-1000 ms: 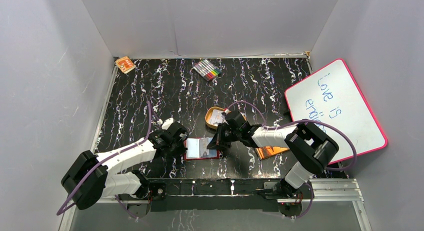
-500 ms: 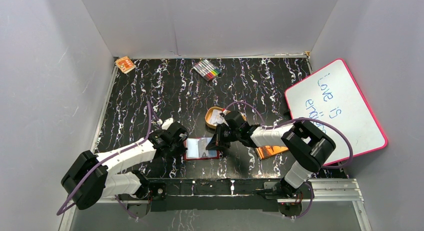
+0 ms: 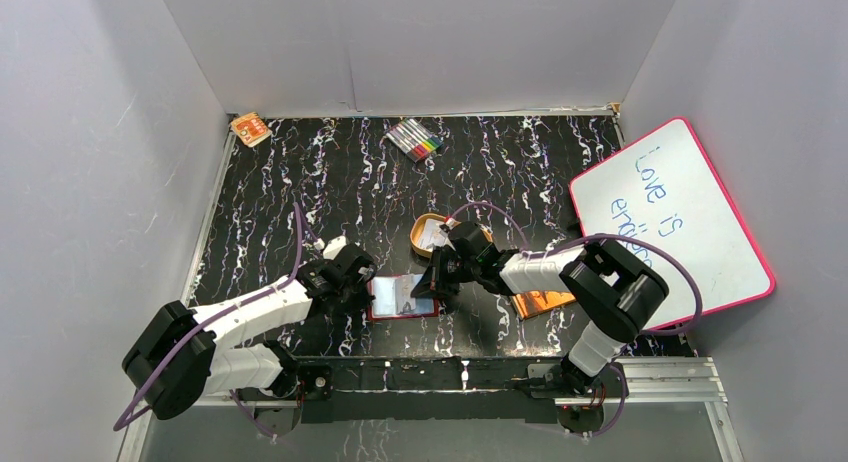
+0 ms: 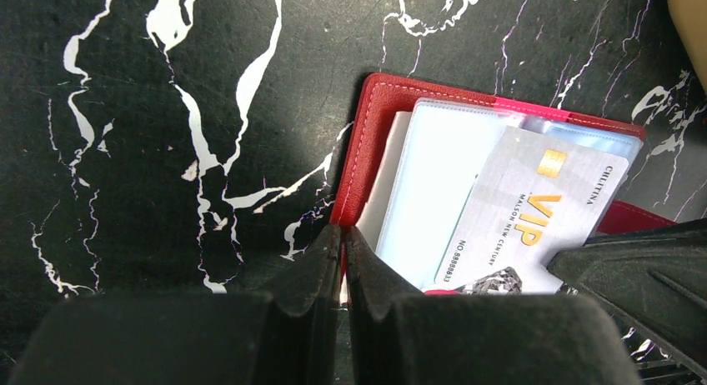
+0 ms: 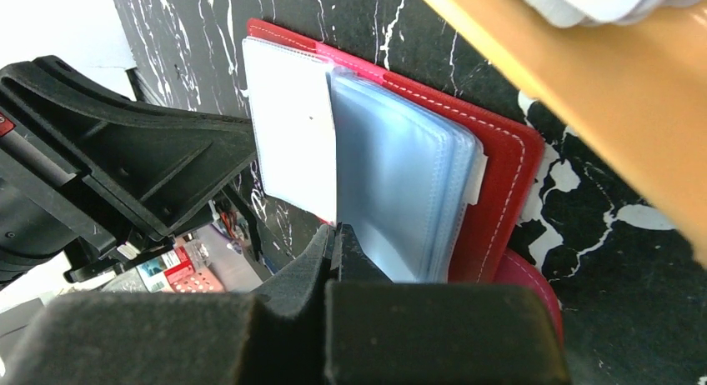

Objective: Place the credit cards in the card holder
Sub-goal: Insert the credit card into the card holder.

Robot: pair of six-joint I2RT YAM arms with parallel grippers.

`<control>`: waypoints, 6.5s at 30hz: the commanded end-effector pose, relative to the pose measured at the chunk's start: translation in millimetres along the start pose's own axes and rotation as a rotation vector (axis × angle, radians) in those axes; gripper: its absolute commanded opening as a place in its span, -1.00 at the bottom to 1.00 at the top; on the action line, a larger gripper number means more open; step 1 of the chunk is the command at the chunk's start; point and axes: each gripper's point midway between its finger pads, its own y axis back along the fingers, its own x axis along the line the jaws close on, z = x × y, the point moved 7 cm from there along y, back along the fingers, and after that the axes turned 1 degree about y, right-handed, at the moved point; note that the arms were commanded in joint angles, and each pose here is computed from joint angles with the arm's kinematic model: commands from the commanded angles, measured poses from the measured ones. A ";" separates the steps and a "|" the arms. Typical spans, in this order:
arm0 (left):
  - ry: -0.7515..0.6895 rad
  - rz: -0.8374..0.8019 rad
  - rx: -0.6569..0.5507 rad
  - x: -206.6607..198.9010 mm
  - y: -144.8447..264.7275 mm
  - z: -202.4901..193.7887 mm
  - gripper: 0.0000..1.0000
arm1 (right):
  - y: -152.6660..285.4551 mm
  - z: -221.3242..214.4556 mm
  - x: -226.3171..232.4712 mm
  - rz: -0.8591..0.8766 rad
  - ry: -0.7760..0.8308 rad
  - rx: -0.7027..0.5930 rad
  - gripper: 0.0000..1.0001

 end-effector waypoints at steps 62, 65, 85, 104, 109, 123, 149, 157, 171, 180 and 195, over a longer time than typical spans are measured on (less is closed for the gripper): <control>0.011 0.072 0.024 20.7 -3.6 -9.8 -0.99 | -0.4 -8.2 -31.0 -0.212 0.047 0.018 -1.00; 0.010 0.072 0.024 20.8 -3.1 -9.9 -0.99 | 0.8 -6.4 -31.6 -0.232 0.048 0.000 -1.00; -0.006 0.073 0.033 19.1 -4.4 -9.8 -0.99 | -10.5 -2.0 -24.4 -0.190 0.075 0.024 -1.00; -0.016 0.084 0.027 20.1 -4.5 -8.8 -0.99 | -6.0 -11.5 -34.8 -0.270 0.049 0.052 -1.00; -0.009 0.086 0.020 21.7 -3.5 -8.7 -0.99 | -0.8 -19.2 -41.7 -0.278 0.035 0.064 -1.00; 0.000 0.079 0.025 21.0 -3.9 -9.6 -0.99 | -3.9 -16.2 -35.4 -0.249 0.039 0.071 -1.00; -0.003 0.072 0.045 22.5 -7.3 -13.7 -0.99 | -21.0 -7.9 -22.8 -0.179 0.027 0.093 -1.00; -0.001 0.065 0.057 21.8 -8.3 -15.6 -0.99 | -26.1 -7.2 -14.7 -0.124 0.022 0.072 -1.00; 0.005 0.060 0.064 24.7 -8.5 -18.5 -0.99 | -32.7 -0.5 -4.5 -0.109 -0.003 0.040 -1.00; 0.004 0.055 0.070 24.0 -9.8 -19.1 -0.99 | -37.3 2.6 2.0 -0.093 -0.008 0.039 -1.00; -0.003 0.053 0.073 23.7 -10.6 -19.6 -0.99 | -45.5 1.1 7.3 -0.081 -0.015 0.056 -1.00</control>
